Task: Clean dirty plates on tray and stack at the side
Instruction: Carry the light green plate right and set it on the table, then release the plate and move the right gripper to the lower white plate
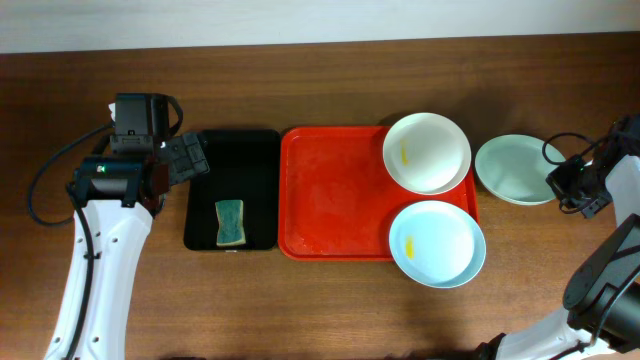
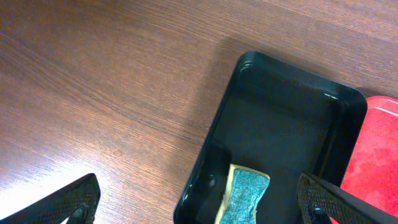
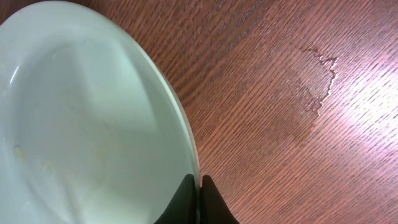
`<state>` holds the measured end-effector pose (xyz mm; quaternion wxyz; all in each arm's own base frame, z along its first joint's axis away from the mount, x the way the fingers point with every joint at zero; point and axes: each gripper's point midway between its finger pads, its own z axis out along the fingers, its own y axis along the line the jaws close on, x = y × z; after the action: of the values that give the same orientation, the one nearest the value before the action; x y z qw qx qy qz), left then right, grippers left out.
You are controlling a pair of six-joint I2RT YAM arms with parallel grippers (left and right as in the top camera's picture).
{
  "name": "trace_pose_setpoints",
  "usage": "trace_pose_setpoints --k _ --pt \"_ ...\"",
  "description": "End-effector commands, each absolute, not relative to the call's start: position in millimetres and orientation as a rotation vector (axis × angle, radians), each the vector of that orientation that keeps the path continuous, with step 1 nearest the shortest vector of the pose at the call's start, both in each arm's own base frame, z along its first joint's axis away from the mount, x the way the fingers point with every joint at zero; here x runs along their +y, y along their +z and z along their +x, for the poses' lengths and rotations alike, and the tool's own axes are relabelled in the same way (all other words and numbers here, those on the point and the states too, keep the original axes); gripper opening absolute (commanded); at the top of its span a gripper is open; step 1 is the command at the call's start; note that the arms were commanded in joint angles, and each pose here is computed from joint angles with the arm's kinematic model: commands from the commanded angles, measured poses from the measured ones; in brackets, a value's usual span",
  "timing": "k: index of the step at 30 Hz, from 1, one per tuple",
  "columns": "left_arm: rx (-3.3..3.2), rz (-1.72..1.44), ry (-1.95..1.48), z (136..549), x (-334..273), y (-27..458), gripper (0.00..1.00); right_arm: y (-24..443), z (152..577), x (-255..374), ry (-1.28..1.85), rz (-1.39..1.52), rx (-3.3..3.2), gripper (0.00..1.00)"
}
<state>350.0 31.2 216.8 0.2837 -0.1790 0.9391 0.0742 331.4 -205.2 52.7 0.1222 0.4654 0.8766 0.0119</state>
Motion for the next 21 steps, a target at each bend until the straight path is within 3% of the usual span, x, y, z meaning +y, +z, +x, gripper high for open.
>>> trace_pose_setpoints --k 1,3,4,5,7,11,12,18,21 --pt "2.507 -0.507 0.212 350 34 216 0.99 50 329 -206 0.001 1.353 2.569 0.04" --pt "2.507 -0.507 0.212 350 34 216 0.99 50 329 -206 0.002 1.352 2.57 0.04" --pt "2.507 -0.507 0.212 350 34 216 0.99 50 329 -206 0.002 1.352 2.57 0.12" --pt "2.507 -0.507 0.212 350 34 216 0.99 50 329 -206 0.002 1.352 2.57 0.27" --pt "2.507 -0.507 0.212 350 34 216 0.99 50 329 -206 0.002 1.353 2.571 0.4" --pt "2.507 -0.507 0.212 350 34 216 0.99 49 326 -204 0.004 1.359 2.584 0.81" --pt "2.507 -0.507 0.212 350 34 216 0.99 49 323 -203 0.006 1.365 2.595 0.99" --pt "2.507 -0.507 0.212 350 34 216 0.99 49 308 -193 0.013 1.357 2.688 1.0" --pt "2.507 -0.507 0.211 350 34 216 0.99 67 305 -190 0.015 1.362 2.699 0.85"
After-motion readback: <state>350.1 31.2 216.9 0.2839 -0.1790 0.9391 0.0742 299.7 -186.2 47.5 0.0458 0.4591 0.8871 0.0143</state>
